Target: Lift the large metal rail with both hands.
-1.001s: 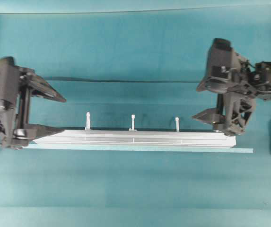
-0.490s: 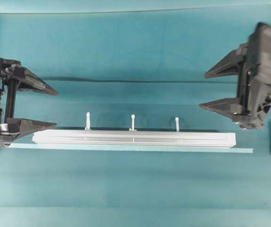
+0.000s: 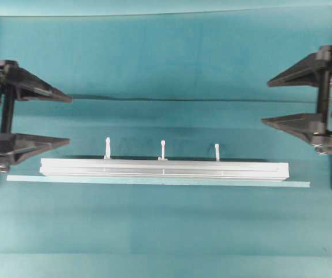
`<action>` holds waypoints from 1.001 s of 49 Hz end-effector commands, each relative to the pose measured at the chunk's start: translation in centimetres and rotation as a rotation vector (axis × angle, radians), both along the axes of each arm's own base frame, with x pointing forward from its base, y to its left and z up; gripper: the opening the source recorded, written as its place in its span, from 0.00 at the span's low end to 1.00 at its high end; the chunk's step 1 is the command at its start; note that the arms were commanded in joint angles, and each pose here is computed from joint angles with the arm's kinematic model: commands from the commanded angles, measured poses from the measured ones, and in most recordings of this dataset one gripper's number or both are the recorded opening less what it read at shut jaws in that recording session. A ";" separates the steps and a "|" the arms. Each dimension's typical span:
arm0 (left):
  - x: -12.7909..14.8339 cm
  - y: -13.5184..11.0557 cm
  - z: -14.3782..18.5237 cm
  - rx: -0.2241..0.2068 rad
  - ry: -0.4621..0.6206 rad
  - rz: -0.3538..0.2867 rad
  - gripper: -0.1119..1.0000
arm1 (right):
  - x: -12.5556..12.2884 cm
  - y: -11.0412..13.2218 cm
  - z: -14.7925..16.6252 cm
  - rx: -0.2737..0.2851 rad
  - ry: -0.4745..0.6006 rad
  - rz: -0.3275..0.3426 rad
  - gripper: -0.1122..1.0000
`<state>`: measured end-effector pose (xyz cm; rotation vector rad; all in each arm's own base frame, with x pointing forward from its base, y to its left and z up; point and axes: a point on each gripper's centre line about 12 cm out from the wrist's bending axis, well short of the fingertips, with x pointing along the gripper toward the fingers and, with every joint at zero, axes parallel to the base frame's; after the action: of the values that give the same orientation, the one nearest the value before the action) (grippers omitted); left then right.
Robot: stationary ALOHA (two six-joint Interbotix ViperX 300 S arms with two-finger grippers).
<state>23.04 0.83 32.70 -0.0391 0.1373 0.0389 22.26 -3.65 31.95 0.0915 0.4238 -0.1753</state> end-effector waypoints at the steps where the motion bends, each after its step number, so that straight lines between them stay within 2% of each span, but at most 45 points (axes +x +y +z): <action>1: 0.0 0.0 0.7 0.001 -0.026 0.001 0.96 | -0.2 -0.1 0.6 -0.009 -0.062 -0.005 0.92; 9: -0.2 0.0 1.2 -0.003 -0.055 0.002 0.96 | -0.6 0.0 0.9 -0.019 -0.121 -0.005 0.92; 19: -0.5 0.0 1.6 -0.003 -0.081 0.003 0.96 | -0.6 0.0 0.5 -0.016 -0.112 -0.005 0.92; 49: -0.5 0.0 1.5 -0.003 -0.072 0.003 0.96 | -1.0 -0.3 0.4 -0.017 -0.115 -0.022 0.92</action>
<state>22.51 0.83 33.59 -0.0475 0.0835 0.0392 21.22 -3.84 32.04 0.0864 0.3206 -0.1892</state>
